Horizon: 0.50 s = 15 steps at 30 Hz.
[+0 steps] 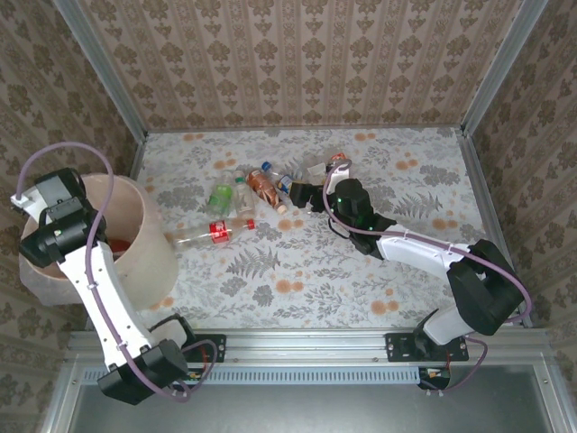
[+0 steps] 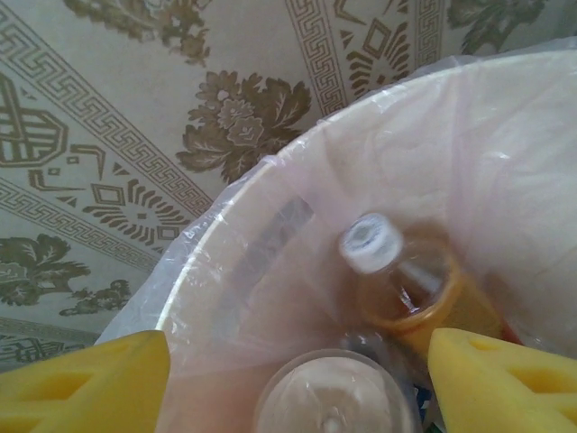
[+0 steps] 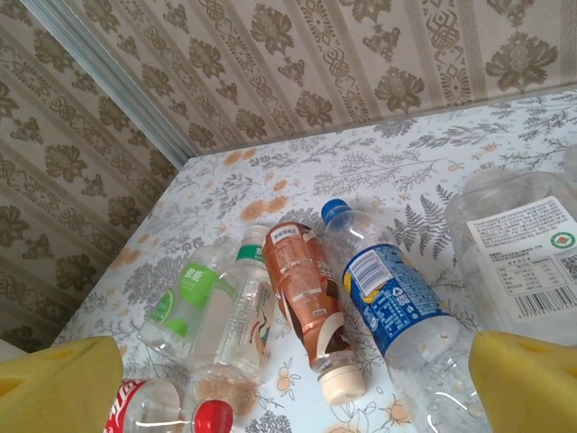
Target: Put the plastic bottles in the bin
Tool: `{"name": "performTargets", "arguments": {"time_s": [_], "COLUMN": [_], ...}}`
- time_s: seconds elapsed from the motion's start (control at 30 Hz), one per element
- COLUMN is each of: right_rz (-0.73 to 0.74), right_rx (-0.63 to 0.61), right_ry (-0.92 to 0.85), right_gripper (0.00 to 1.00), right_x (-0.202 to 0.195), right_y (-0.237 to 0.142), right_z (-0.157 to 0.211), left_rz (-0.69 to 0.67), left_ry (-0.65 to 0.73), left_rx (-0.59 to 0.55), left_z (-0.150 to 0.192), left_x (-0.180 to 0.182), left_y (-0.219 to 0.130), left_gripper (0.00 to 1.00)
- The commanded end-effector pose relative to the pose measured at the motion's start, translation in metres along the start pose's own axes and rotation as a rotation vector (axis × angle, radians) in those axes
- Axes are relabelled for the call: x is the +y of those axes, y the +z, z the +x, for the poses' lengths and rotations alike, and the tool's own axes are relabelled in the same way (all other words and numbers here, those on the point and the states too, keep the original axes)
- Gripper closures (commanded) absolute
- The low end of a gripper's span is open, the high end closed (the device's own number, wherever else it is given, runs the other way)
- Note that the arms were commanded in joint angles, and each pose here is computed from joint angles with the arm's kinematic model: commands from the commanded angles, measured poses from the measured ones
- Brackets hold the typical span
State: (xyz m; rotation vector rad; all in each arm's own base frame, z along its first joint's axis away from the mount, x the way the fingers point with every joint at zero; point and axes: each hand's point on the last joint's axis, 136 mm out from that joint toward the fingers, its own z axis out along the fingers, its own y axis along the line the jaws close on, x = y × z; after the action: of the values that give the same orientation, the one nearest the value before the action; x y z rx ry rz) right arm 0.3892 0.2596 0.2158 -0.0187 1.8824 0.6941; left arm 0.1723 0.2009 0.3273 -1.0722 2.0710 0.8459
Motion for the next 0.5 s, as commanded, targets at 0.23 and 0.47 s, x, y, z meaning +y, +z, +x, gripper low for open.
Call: {"name": "performTargets", "arguments": {"time_s": [0.23,0.47], "right_rz": [0.050,0.115], "right_rx": [0.002,0.022], "right_ry": [-0.039,-0.088], "right_gripper": [0.00,0.00], "right_x": [-0.012,-0.035], "right_y": [-0.005,-0.009], "right_z": [-0.013,-0.025], "left_rz": [0.187,0.344], "left_ry": [-0.064,-0.038], "left_rx": [-0.016,-0.072], "left_z": [-0.008,-0.014], "left_x": [-0.022,-0.052], "left_y": [-0.016,-0.037], "left_gripper": [0.17,0.14]}}
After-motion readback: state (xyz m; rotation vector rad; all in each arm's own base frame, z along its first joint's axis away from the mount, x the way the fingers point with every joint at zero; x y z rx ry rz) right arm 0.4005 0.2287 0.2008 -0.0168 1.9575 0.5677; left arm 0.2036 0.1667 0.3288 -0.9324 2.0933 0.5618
